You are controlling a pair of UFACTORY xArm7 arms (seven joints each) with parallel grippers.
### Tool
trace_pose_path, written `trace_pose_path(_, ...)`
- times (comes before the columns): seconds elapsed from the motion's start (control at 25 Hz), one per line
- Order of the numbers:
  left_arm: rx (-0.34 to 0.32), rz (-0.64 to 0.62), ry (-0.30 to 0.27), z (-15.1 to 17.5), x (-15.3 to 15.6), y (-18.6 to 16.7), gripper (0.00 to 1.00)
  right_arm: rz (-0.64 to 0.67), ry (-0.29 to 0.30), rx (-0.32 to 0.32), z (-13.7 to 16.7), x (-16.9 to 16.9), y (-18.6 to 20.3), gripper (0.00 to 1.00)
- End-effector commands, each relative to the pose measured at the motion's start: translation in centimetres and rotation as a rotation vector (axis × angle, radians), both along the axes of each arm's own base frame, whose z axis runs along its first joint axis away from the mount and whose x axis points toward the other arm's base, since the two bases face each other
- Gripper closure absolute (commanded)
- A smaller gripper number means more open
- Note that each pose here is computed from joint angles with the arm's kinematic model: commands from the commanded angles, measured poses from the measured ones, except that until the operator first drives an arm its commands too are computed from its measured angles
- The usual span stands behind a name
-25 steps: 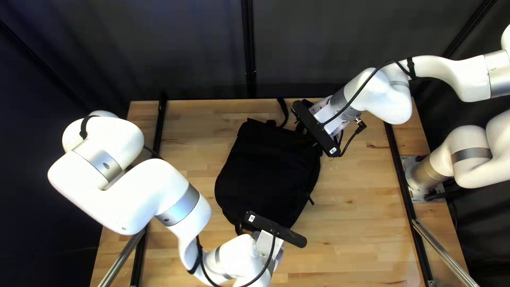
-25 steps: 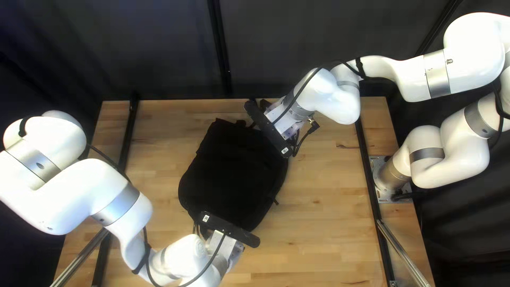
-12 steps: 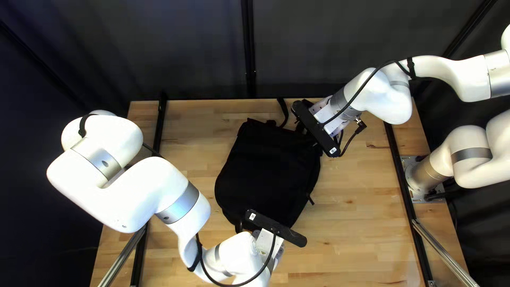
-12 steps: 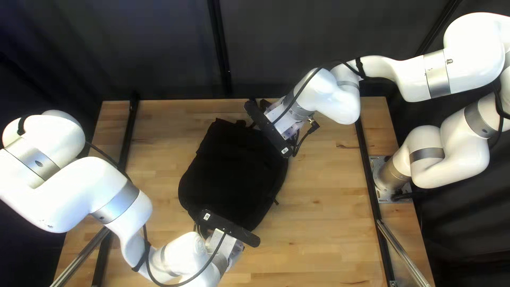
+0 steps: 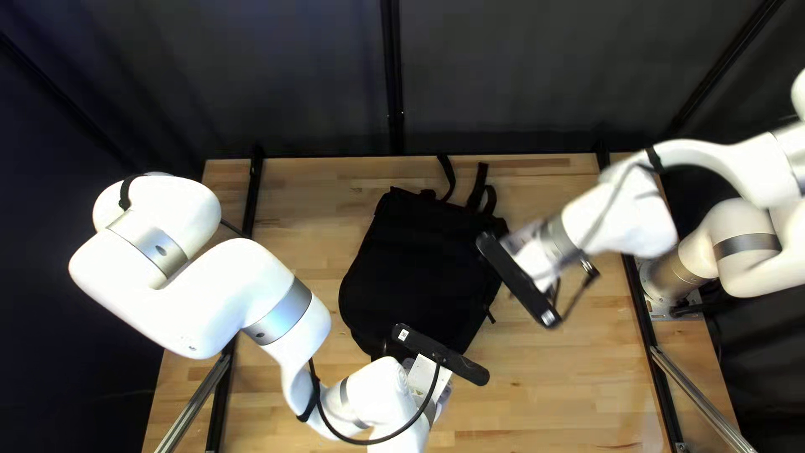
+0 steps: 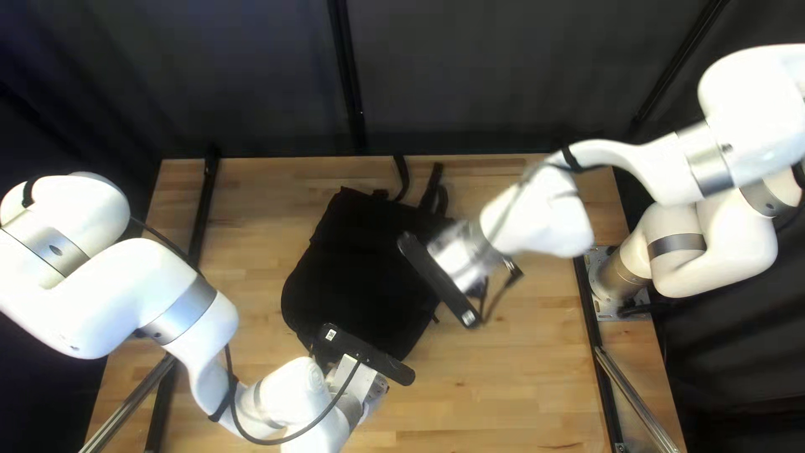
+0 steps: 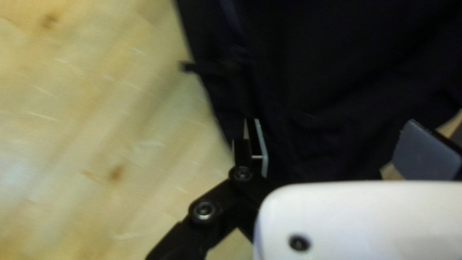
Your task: Remove a lunch box from a kids backpack
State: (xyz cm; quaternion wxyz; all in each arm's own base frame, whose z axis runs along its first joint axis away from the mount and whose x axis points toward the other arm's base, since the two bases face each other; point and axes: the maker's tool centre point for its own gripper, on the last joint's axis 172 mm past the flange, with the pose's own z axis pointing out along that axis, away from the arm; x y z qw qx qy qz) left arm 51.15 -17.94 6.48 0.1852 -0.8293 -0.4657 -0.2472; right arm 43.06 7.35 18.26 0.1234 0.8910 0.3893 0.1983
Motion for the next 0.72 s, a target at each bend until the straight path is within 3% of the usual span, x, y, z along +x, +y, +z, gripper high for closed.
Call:
trace_pose_path(0.04,0.007,-0.001,0.002,0.1,-0.3,-0.1,1.00,0.033,-0.031,-0.022,-1.5,0.6,2.6,0.00)
trace_pose_path(0.2,0.011,-0.004,0.005,0.2,-0.2,0.0,1.00,0.080,-0.084,-0.066,-2.9,1.2,4.2,0.00)
trace_pose_path(0.44,0.015,-0.007,0.003,-0.1,-0.5,0.0,1.00,0.190,-0.161,-0.215,-3.2,1.6,5.3,0.00)
trace_pose_path(0.56,0.017,-0.009,0.003,-0.1,-0.8,-0.1,1.00,0.223,-0.173,-0.287,-3.3,2.1,5.5,0.00)
trace_pose_path(0.72,0.019,-0.010,0.002,-0.2,-1.0,-0.1,1.00,0.246,-0.188,-0.333,-3.6,2.6,5.2,0.00)
